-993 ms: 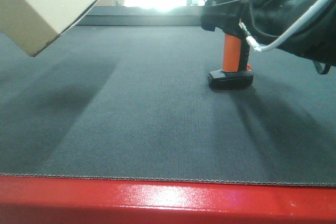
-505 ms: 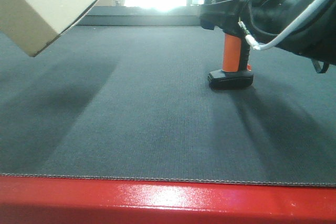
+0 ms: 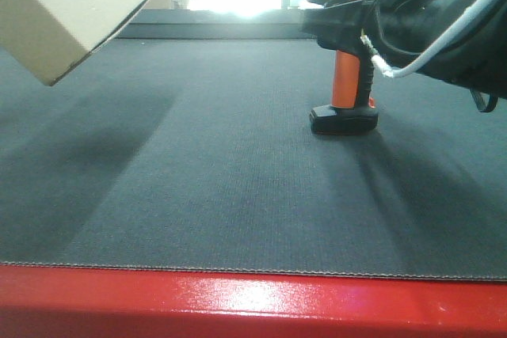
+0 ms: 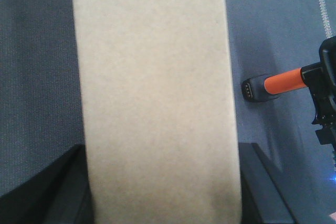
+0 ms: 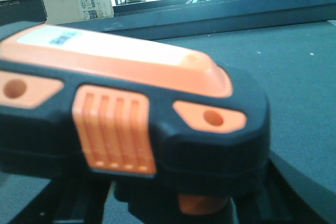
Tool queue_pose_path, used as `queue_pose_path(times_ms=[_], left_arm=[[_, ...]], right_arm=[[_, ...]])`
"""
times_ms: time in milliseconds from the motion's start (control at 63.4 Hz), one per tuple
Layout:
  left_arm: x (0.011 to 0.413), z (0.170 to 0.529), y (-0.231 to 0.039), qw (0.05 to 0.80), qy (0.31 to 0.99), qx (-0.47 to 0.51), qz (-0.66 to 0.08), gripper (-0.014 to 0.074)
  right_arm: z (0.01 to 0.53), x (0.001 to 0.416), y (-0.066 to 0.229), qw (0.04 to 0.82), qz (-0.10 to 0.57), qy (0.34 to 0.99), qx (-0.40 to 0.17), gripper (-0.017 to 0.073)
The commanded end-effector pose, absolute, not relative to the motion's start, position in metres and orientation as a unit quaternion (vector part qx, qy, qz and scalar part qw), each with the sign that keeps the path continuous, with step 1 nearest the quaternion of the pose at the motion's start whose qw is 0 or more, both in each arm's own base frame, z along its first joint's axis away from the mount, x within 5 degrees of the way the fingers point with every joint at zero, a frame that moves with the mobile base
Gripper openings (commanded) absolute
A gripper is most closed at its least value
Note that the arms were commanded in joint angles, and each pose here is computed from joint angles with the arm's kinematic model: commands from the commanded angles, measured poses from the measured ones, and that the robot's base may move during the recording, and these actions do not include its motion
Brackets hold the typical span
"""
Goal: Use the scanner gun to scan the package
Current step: 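Lift the scanner gun with the right gripper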
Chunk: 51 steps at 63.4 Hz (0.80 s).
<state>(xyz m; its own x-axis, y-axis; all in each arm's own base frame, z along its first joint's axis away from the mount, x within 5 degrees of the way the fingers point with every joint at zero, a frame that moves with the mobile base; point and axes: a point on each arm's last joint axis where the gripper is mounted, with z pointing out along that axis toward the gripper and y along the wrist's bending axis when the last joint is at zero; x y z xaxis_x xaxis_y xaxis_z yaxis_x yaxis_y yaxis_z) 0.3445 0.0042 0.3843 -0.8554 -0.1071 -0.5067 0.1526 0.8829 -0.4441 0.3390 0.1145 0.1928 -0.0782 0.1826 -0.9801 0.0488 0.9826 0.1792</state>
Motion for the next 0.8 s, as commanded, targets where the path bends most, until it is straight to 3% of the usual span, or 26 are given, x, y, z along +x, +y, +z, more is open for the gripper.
queue_pose_path(times_ms=[0,252,552,788], left_arm=[[0.342,0.39,0.004,0.278,0.927,0.008,-0.25,-0.0111],[0.342,0.39,0.004,0.278,0.927,0.008,-0.25,-0.0111],[0.342,0.387,0.009,0.275,0.936,0.013,-0.219,-0.0111],[0.342,0.385,0.011,0.272,0.941,0.016,-0.201,-0.0111]], right_arm=[[0.2,0.339,0.112,0.686,0.047,0.721,0.082,-0.0154],[0.245,0.327,0.108,0.715,0.004,0.699,0.02,-0.0154],[0.308,0.312,0.114,0.706,-0.027,0.699,-0.111,-0.0154],[0.324,0.313,0.119,0.701,-0.051,0.691,-0.167,-0.0154]])
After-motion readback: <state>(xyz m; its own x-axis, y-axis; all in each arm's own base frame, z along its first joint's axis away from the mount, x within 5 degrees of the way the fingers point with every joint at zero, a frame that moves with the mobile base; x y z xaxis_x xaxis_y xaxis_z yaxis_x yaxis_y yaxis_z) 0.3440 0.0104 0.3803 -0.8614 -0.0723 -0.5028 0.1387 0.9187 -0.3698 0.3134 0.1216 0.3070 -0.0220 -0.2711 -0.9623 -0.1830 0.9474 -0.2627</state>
